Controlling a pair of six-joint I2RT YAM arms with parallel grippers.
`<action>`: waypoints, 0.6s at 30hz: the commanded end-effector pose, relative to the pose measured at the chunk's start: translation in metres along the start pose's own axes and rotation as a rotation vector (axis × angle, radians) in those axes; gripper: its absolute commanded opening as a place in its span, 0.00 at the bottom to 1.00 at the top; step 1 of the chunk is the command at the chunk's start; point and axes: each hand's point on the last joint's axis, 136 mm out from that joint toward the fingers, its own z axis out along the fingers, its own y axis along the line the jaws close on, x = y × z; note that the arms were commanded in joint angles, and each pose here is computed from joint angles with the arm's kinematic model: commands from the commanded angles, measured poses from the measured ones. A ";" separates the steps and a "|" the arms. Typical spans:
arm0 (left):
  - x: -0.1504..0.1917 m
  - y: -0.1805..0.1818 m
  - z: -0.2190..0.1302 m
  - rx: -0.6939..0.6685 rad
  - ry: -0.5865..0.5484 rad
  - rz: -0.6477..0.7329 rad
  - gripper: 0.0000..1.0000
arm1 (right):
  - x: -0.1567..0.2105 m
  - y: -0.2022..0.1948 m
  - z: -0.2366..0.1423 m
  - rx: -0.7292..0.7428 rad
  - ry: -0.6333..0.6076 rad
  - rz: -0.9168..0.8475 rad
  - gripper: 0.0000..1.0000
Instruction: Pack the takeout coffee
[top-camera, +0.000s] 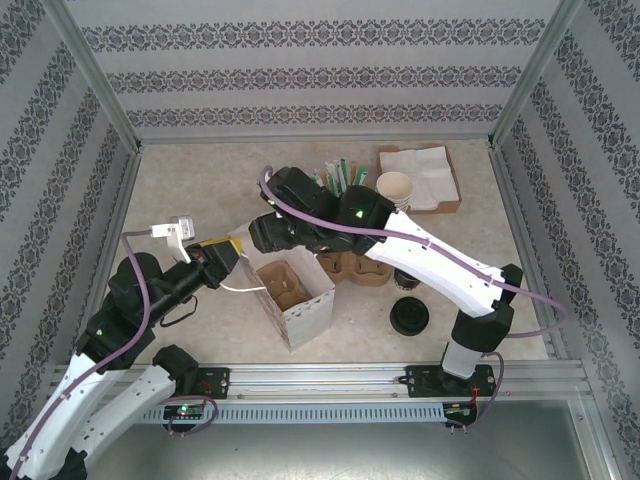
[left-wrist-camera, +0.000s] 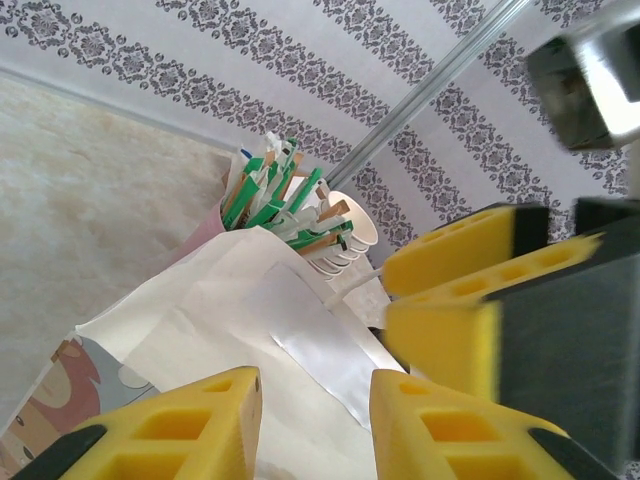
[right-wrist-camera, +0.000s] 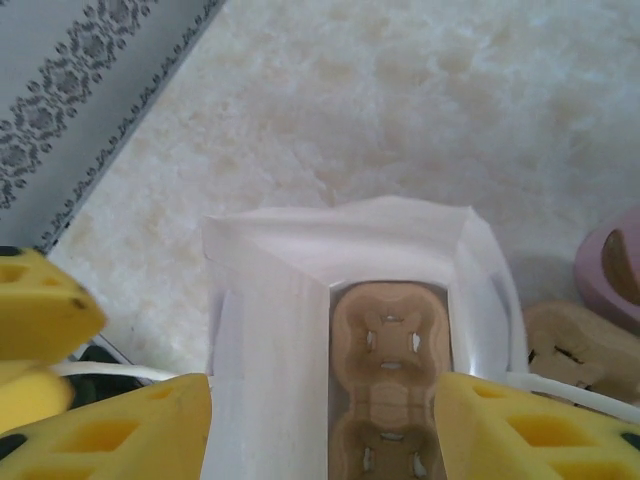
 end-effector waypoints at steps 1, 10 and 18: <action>0.001 0.002 0.003 -0.009 -0.002 -0.005 0.35 | -0.022 -0.021 -0.057 0.062 -0.103 -0.036 0.60; -0.001 0.003 0.001 -0.020 -0.005 0.009 0.41 | 0.006 -0.166 -0.157 0.430 -0.208 0.100 0.66; -0.001 0.004 0.000 -0.033 0.001 0.021 0.43 | 0.116 -0.271 -0.111 0.447 0.018 0.480 0.69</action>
